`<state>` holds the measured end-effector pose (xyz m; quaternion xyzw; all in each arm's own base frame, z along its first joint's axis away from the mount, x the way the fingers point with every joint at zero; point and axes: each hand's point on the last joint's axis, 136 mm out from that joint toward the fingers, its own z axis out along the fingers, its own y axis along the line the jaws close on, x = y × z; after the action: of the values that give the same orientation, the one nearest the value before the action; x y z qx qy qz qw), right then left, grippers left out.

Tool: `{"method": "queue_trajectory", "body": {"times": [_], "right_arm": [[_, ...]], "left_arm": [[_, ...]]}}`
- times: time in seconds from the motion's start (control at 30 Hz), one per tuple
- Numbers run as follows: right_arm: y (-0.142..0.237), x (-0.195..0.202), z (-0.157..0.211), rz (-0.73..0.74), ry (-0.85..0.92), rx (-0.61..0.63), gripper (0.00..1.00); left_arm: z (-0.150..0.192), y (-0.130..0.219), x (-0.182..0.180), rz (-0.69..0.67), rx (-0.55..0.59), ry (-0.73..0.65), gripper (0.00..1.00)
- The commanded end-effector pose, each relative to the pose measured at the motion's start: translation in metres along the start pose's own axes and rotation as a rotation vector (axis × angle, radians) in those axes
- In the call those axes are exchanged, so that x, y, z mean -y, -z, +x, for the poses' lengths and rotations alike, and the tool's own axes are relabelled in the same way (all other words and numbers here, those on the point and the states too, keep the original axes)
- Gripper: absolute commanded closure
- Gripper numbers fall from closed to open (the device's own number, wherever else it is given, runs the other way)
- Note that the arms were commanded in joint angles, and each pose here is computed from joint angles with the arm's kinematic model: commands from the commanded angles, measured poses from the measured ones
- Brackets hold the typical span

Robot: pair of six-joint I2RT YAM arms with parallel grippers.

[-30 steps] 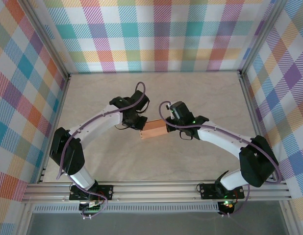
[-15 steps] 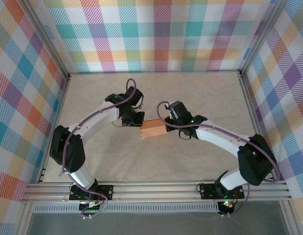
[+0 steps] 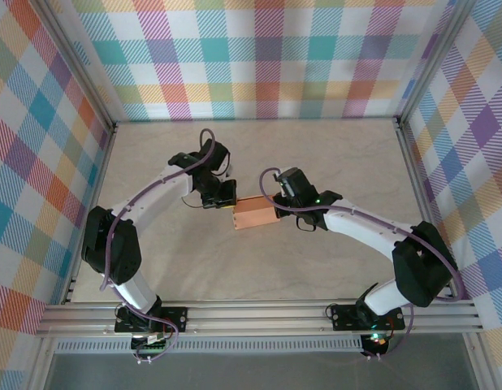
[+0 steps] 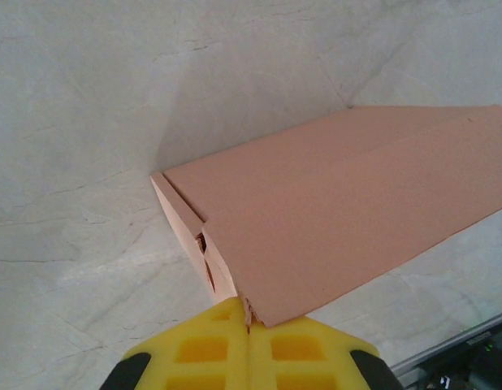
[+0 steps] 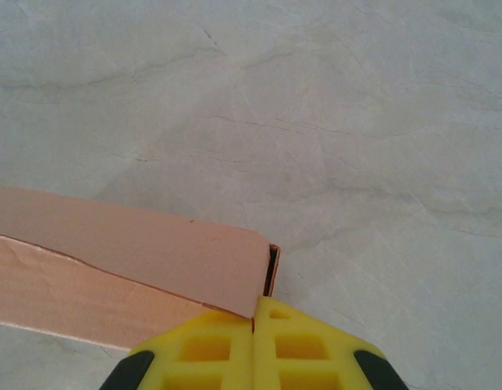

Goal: Fold the paper box

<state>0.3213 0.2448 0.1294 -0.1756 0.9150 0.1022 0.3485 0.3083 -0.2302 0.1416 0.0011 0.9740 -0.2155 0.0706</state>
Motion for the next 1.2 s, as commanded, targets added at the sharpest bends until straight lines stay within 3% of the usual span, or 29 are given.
{"method": "queue_trajectory", "body": {"times": [0.0, 0.23, 0.9, 1.17], "right_arm": [[-0.006, -0.023, 0.017, -0.084, 0.04, -0.075, 1.0], [-0.007, -0.024, 0.017, -0.085, 0.041, -0.076, 1.0], [-0.009, -0.026, 0.016, -0.095, 0.028, -0.073, 1.0], [-0.013, -0.025, 0.02, -0.092, 0.038, -0.078, 1.0]], "left_arm": [[-0.003, -0.006, 0.032, 0.173, -0.024, -0.007, 1.0], [-0.005, -0.006, 0.036, 0.233, -0.035, 0.021, 1.0], [-0.011, -0.021, 0.023, 0.241, -0.035, 0.129, 1.0], [-0.018, -0.014, 0.035, 0.293, -0.026, 0.143, 1.0]]}}
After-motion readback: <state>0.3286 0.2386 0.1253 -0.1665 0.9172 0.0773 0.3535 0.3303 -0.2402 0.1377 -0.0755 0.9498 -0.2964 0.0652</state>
